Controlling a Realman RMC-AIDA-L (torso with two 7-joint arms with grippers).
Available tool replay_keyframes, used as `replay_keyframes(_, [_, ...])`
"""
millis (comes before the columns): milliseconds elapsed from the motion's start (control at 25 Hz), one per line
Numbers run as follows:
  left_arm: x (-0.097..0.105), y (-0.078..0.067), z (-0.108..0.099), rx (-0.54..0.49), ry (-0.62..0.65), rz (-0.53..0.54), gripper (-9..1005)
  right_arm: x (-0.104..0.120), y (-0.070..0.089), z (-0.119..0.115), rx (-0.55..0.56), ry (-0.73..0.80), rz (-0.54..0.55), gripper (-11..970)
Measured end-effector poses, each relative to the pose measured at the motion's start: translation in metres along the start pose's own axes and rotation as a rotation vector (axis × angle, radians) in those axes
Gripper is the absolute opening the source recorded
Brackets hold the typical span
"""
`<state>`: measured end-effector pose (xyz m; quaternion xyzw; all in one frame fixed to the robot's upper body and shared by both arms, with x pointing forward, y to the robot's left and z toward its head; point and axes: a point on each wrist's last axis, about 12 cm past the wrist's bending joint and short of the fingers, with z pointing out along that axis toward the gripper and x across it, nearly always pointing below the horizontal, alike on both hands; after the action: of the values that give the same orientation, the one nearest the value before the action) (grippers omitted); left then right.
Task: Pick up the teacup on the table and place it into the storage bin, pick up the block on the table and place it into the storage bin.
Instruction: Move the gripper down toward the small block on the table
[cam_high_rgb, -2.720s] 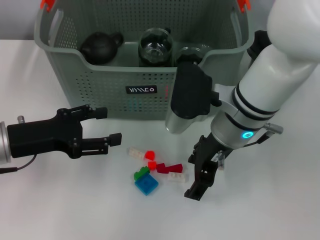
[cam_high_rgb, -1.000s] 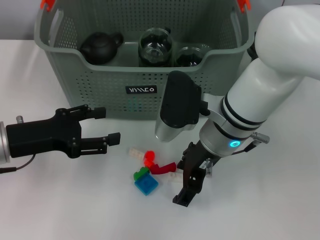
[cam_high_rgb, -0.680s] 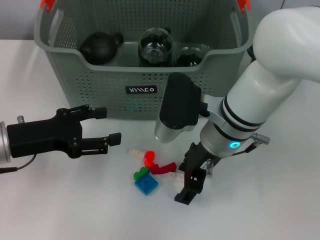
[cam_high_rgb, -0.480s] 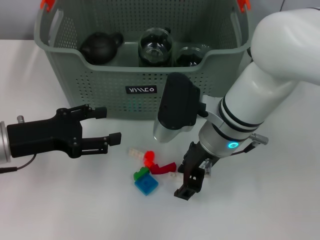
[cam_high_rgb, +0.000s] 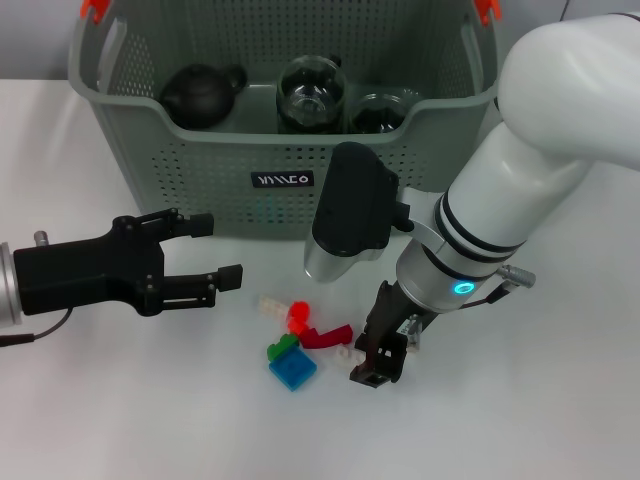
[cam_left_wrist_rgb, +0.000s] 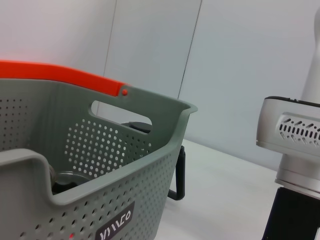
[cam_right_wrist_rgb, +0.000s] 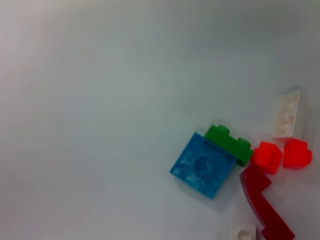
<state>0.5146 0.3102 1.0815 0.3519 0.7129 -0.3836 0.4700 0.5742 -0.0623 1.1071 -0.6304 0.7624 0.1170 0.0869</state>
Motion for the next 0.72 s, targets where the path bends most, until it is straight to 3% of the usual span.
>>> replay_keyframes(720, [-0.0002,0.0003,-0.0003,-0.002,-0.001,0.0,861,-0.0019,-0.0002,0.002,0.019,-0.003,-0.013,358])
